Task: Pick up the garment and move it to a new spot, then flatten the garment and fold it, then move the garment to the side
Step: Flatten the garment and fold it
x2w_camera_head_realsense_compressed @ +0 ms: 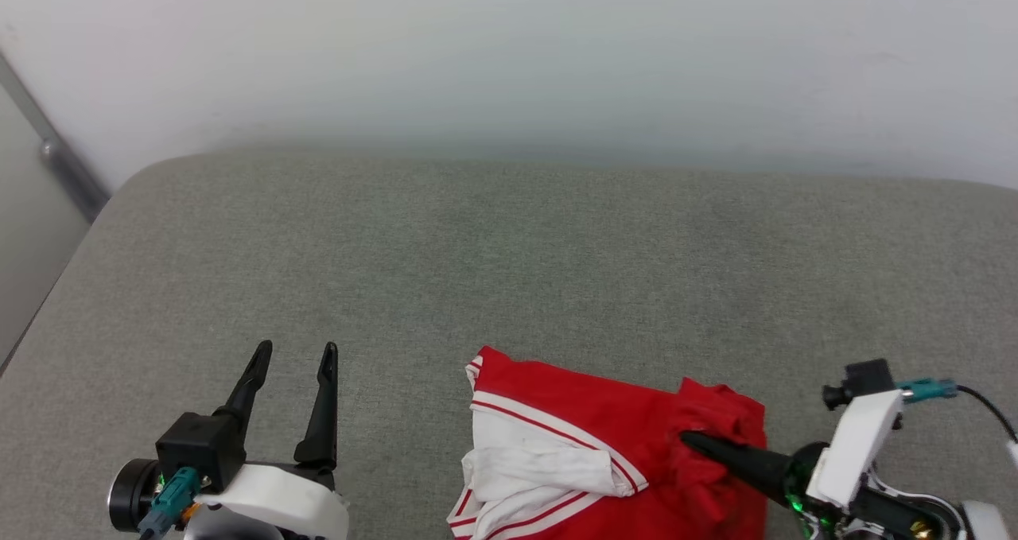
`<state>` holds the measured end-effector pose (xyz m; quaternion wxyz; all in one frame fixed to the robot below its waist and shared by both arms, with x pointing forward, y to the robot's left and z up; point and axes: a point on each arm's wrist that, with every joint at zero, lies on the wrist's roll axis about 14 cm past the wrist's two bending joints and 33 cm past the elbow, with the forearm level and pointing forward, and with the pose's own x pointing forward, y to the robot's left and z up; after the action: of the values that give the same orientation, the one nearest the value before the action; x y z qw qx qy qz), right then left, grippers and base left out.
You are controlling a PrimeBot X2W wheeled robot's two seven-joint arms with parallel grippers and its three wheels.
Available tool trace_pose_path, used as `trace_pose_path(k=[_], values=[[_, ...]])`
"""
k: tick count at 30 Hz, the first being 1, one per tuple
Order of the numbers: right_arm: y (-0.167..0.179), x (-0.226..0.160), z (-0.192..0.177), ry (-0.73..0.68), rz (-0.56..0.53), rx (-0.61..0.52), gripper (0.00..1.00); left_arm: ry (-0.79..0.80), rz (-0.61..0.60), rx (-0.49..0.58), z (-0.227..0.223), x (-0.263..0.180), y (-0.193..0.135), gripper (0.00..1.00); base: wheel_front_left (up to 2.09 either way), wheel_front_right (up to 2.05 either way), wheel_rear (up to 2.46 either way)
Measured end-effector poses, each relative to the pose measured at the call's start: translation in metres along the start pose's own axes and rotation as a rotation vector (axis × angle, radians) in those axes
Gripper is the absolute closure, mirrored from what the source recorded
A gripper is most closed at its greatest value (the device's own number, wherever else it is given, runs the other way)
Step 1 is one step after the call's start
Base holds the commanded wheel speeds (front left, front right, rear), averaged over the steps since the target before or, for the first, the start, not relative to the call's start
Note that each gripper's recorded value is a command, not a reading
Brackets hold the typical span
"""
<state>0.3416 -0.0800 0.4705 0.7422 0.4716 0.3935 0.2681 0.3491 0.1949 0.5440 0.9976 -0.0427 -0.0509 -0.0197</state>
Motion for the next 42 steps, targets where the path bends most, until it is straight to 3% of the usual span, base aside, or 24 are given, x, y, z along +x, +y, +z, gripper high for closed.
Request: trace_pose_path(k=[1, 7, 11, 13, 14, 15, 16, 22, 29, 36, 42], values=[[0.016, 0.028, -0.018, 0.065, 0.054, -0.001, 1.0, 0.002, 0.004, -0.003, 0.0, -0.002, 0.002, 0.0, 0.0, 0.0, 0.0], [0.045, 0.079, -0.05, 0.174, 0.116, -0.045, 1.0, 0.007, 0.031, -0.001, -0.001, -0.005, 0.012, 0.0, 0.0, 0.0, 0.0], [0.039, 0.103, -0.065, 0.221, 0.067, -0.101, 1.0, 0.019, 0.05, -0.001, -0.006, -0.005, 0.019, 0.0, 0.0, 0.0, 0.0], [0.029, 0.111, -0.069, 0.231, 0.021, -0.139, 0.92, 0.029, 0.058, -0.004, -0.009, -0.006, 0.02, 0.0, 0.0, 0.0, 0.0], [0.026, 0.114, -0.068, 0.221, 0.007, -0.146, 0.78, 0.035, 0.064, -0.004, -0.011, -0.006, 0.022, 0.0, 0.0, 0.0, 0.0], [0.023, 0.117, -0.067, 0.213, -0.005, -0.158, 0.53, 0.037, 0.068, -0.003, -0.012, -0.006, 0.023, 0.0, 0.0, 0.0, 0.0], [0.021, 0.12, -0.067, 0.209, -0.014, -0.168, 0.0, 0.039, 0.07, -0.003, -0.013, -0.005, 0.024, 0.0, 0.0, 0.0, 0.0], [0.023, 0.128, -0.065, 0.217, -0.043, -0.287, 0.0, 0.045, 0.065, -0.009, -0.017, -0.001, 0.022, 0.0, 0.0, 0.0, 0.0], [0.022, 0.112, -0.029, 0.135, -0.119, -0.648, 0.0, 0.033, 0.044, -0.013, -0.014, 0.004, 0.015, 0.0, 0.0, 0.0, 0.0], [-0.003, 0.054, 0.062, -0.173, -0.326, -0.953, 0.0, 0.032, 0.034, -0.017, -0.015, 0.006, 0.008, 0.0, 0.0, 0.0, 0.0], [-0.019, -0.025, 0.115, -0.505, -0.491, -1.02, 0.0, 0.029, 0.036, -0.011, -0.015, 0.009, 0.007, 0.0, 0.0, 0.0, 0.0]])
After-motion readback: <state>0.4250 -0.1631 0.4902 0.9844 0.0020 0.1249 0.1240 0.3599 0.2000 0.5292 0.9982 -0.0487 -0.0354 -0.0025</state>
